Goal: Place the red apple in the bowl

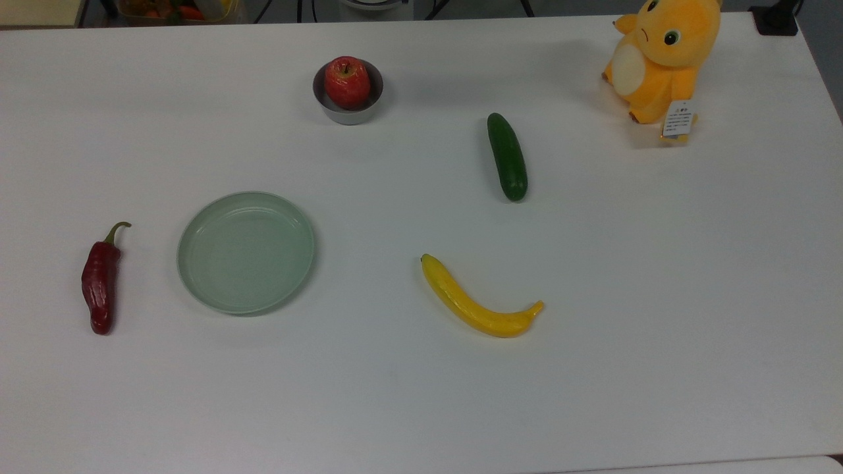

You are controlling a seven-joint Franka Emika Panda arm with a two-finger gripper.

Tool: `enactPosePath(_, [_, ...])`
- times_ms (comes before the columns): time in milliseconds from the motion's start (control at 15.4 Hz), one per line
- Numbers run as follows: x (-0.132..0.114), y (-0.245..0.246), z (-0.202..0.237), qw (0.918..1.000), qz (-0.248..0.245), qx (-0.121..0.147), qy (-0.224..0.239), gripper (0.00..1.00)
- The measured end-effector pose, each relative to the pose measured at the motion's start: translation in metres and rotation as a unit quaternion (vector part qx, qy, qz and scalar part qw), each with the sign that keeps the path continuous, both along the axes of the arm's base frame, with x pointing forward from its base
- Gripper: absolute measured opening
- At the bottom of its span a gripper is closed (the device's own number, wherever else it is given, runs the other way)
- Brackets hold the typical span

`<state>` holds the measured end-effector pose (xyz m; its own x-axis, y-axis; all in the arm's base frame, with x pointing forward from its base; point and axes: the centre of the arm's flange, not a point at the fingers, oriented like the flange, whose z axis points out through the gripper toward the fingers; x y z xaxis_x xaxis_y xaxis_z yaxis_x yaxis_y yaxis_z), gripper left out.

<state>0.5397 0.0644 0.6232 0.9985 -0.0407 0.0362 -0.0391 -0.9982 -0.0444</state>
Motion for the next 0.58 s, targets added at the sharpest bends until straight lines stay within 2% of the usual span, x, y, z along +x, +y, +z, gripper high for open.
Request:
enactPosePath(259, [0.032,0.000,-0.012,0.9992,0.006,0.005,-0.038,1.00])
enactPosePath(583, [0.039,-0.003,-0.012,0.9985,0.024,0.004,-0.049,1.00])
